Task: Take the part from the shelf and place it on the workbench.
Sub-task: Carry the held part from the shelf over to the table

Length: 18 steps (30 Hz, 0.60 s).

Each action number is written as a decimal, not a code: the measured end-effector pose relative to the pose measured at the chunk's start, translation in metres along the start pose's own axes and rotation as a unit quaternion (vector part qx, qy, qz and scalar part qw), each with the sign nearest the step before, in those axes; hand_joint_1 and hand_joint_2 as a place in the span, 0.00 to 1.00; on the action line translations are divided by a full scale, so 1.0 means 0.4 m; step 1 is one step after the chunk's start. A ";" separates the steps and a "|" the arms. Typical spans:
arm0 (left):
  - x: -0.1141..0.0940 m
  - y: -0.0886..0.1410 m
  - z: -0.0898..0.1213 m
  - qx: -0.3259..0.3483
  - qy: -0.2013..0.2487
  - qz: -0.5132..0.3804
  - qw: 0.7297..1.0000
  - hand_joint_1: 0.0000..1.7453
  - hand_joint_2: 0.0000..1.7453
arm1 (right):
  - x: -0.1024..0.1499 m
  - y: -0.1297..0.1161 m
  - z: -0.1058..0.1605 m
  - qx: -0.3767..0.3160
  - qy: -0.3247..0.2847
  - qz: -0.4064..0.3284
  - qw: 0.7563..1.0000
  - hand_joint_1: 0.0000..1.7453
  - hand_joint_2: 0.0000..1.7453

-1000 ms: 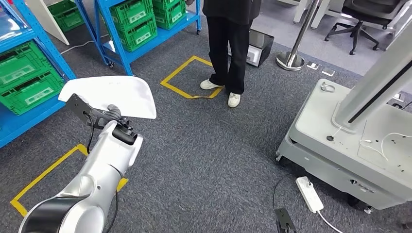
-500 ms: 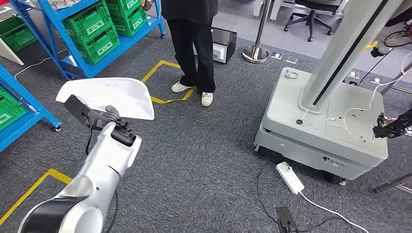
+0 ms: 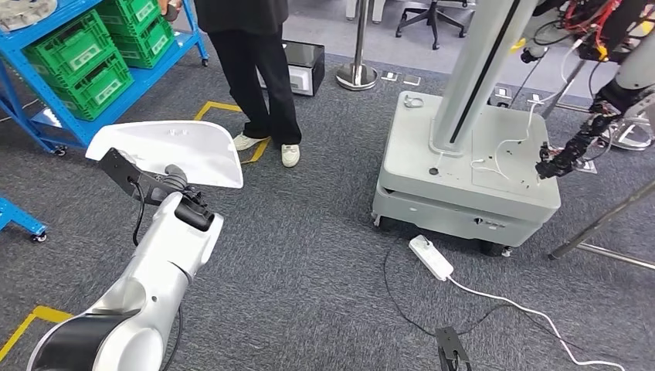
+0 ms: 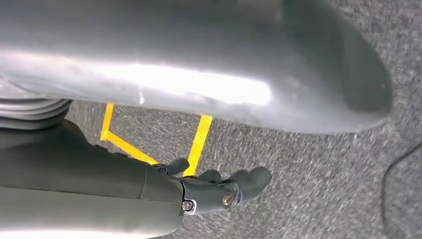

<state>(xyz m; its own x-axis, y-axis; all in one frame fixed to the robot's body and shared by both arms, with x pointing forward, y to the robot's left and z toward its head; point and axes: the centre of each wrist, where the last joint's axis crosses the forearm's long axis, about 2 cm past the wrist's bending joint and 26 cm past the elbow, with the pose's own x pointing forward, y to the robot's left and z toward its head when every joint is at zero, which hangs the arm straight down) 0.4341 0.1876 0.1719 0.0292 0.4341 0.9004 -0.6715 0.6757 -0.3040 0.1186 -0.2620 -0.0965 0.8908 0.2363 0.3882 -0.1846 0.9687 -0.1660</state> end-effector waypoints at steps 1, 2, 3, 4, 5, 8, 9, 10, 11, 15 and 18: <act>0.001 -0.001 0.001 -0.001 0.000 0.000 1.000 1.00 1.00 | -0.001 0.001 0.000 0.000 0.000 0.000 1.000 0.00 0.00; 0.000 -0.003 0.002 -0.001 0.000 0.001 1.000 1.00 1.00 | -0.002 0.001 0.000 0.000 0.000 0.000 1.000 0.00 0.00; 0.001 -0.004 0.003 -0.002 0.001 0.001 1.000 1.00 1.00 | -0.004 0.002 0.001 0.000 0.001 0.000 1.000 0.00 0.00; 0.001 -0.006 0.005 -0.003 0.000 0.001 1.000 1.00 1.00 | -0.006 0.002 0.001 0.000 0.001 0.000 1.000 0.00 0.00; 0.002 -0.006 0.004 -0.003 0.000 0.002 1.000 1.00 1.00 | -0.005 0.002 0.001 0.000 0.000 0.000 1.000 0.00 0.00; -0.003 0.004 -0.002 0.001 0.000 -0.002 1.000 1.00 1.00 | 0.000 0.001 0.000 -0.001 -0.003 0.000 1.000 0.00 0.00; -0.006 0.009 -0.004 0.003 0.001 -0.004 1.000 1.00 1.00 | -0.001 0.001 0.000 -0.001 -0.003 0.000 1.000 0.00 0.00; -0.009 0.012 -0.004 0.004 0.002 -0.006 1.000 1.00 1.00 | -0.003 0.002 0.001 0.000 -0.003 -0.001 1.000 0.00 0.00; -0.010 0.013 -0.005 0.005 0.003 -0.006 1.000 1.00 1.00 | -0.005 0.002 0.001 0.000 -0.002 -0.001 1.000 0.00 0.00; 0.003 0.002 -0.004 0.001 0.003 -0.001 1.000 1.00 1.00 | -0.010 0.006 0.003 -0.001 -0.003 -0.007 1.000 0.00 0.00; 0.004 -0.012 0.006 -0.004 0.008 0.004 1.000 1.00 1.00 | -0.020 0.011 0.005 0.001 0.000 -0.009 1.000 0.00 0.00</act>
<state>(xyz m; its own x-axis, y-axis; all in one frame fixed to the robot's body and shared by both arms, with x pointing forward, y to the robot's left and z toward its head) 0.4355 0.1836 0.1756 0.0364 0.4483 0.8931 -0.6659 0.6773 -0.3128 0.1098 -0.2593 -0.0985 0.8938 0.2190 0.3913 -0.1697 0.9729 -0.1568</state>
